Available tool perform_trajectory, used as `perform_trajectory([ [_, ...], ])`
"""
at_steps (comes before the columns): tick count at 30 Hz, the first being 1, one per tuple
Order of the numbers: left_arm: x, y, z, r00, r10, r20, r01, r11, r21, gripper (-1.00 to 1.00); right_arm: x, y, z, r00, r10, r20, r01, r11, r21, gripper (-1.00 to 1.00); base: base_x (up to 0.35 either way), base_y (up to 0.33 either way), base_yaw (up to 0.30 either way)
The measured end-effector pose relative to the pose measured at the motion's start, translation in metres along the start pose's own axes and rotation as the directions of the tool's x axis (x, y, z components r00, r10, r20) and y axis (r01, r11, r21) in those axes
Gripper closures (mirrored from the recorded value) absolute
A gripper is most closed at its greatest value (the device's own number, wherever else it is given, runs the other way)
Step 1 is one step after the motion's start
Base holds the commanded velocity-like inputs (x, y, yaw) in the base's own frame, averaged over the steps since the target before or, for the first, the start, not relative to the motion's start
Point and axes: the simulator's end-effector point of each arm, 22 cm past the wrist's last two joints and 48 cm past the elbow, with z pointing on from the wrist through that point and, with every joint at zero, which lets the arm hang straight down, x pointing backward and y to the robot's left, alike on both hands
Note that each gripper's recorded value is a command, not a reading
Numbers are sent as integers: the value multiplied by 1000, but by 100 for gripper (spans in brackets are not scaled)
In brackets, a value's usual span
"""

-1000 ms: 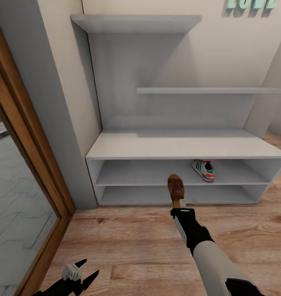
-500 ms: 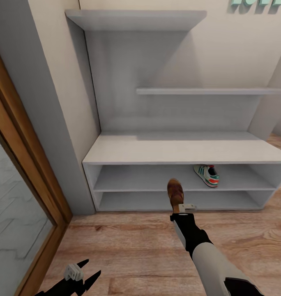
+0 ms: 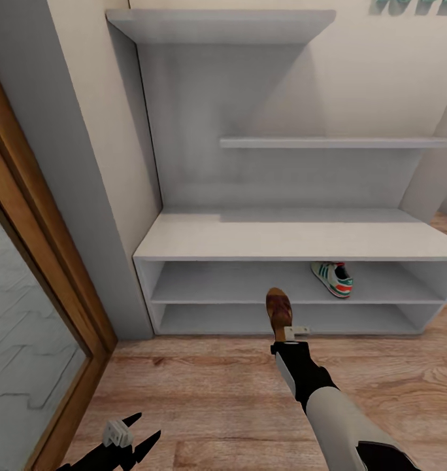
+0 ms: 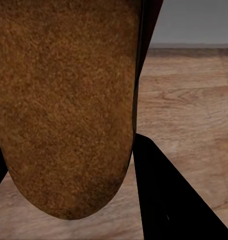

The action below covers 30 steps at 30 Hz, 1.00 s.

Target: Pick up the two gym shoes and the two sandals from the corridor floor and place them onto the hallstand (shoe rack) in the corridor, making sure they are on the rack and not on the floor. Arrange them so the two gym shoes are next to each other and the two sandals are next to each other.

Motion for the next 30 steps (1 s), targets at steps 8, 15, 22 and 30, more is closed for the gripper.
perform_trajectory([
  [8, 9, 2, 0, 1000, -11, -16, 11, 1000, -2, -100, 9, 1, 8, 1000, -3, -17, 3, 1000, 2, 100, 0, 0, 1],
  [15, 12, 1, 0, 1000, -16, -20, 16, 1000, 2, -100, 13, 1, 10, 1000, -5, -23, 5, 1000, 3, 100, 61, 0, 0],
  [22, 13, 1, -1, 1000, -17, -22, 17, 1000, 1, -100, 13, 1, 10, 1000, -6, -23, 6, 1000, 4, 100, 75, 0, 0],
  [30, 13, 1, -1, 1000, -17, -23, 17, 1000, 0, -100, 13, 1, 10, 1000, -6, -24, 6, 1000, 4, 100, 266, 0, 0],
])
